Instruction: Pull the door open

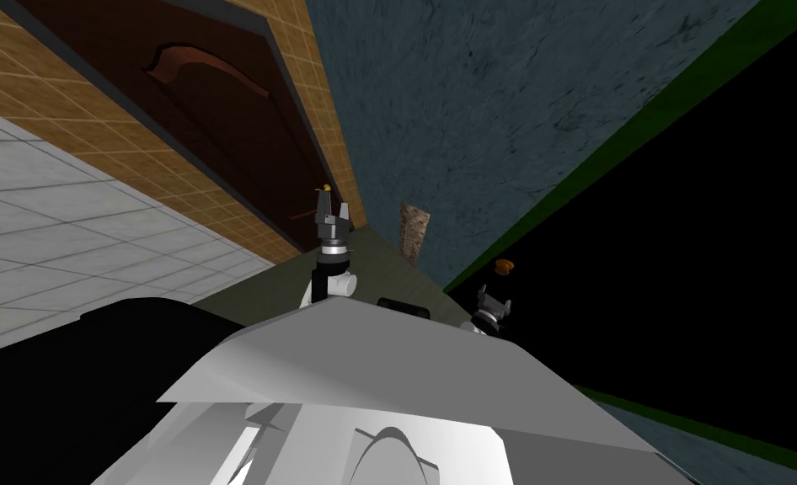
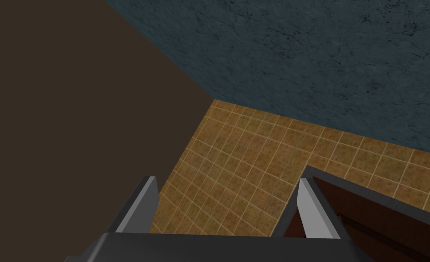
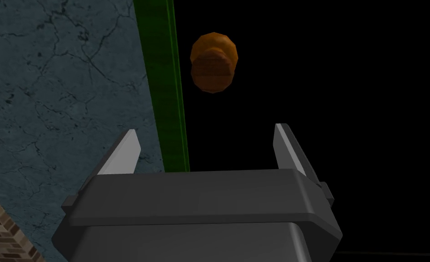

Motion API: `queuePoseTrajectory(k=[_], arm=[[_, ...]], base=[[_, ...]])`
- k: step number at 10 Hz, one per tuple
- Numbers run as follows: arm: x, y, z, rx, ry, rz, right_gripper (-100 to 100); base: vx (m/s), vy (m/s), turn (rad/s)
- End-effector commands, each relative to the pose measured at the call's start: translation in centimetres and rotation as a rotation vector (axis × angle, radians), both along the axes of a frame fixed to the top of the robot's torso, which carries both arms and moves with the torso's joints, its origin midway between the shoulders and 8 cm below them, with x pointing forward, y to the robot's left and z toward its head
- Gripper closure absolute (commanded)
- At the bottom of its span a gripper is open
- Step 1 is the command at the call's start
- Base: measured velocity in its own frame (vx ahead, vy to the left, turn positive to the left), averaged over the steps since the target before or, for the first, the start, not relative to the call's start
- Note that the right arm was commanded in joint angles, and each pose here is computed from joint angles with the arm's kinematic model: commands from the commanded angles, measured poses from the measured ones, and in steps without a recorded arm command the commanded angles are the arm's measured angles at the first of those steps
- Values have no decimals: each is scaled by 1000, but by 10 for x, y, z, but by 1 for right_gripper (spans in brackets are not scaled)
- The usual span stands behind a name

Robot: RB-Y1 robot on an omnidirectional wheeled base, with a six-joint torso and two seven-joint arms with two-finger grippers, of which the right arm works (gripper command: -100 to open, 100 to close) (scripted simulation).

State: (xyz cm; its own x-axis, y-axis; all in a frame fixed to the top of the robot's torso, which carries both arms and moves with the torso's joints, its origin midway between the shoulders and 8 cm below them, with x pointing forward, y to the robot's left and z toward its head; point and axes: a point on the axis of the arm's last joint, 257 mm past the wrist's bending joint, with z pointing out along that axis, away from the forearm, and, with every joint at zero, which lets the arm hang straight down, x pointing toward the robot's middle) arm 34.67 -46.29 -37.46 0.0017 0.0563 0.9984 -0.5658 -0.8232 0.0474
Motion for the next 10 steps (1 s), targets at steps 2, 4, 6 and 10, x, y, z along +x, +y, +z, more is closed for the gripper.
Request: queuePoseTrajectory(k=[2, 4, 6, 10], arm=[[-8, -10, -11, 35, -2, -30, -100], [-11, -13, -15, 42, 0, -37, -100], [-19, -28, -17, 46, -2, -32, -100], [-29, -48, -18, 46, 0, -25, -100]], base=[[100, -54, 77], [90, -51, 65], [170, -47, -28], [155, -24, -19]])
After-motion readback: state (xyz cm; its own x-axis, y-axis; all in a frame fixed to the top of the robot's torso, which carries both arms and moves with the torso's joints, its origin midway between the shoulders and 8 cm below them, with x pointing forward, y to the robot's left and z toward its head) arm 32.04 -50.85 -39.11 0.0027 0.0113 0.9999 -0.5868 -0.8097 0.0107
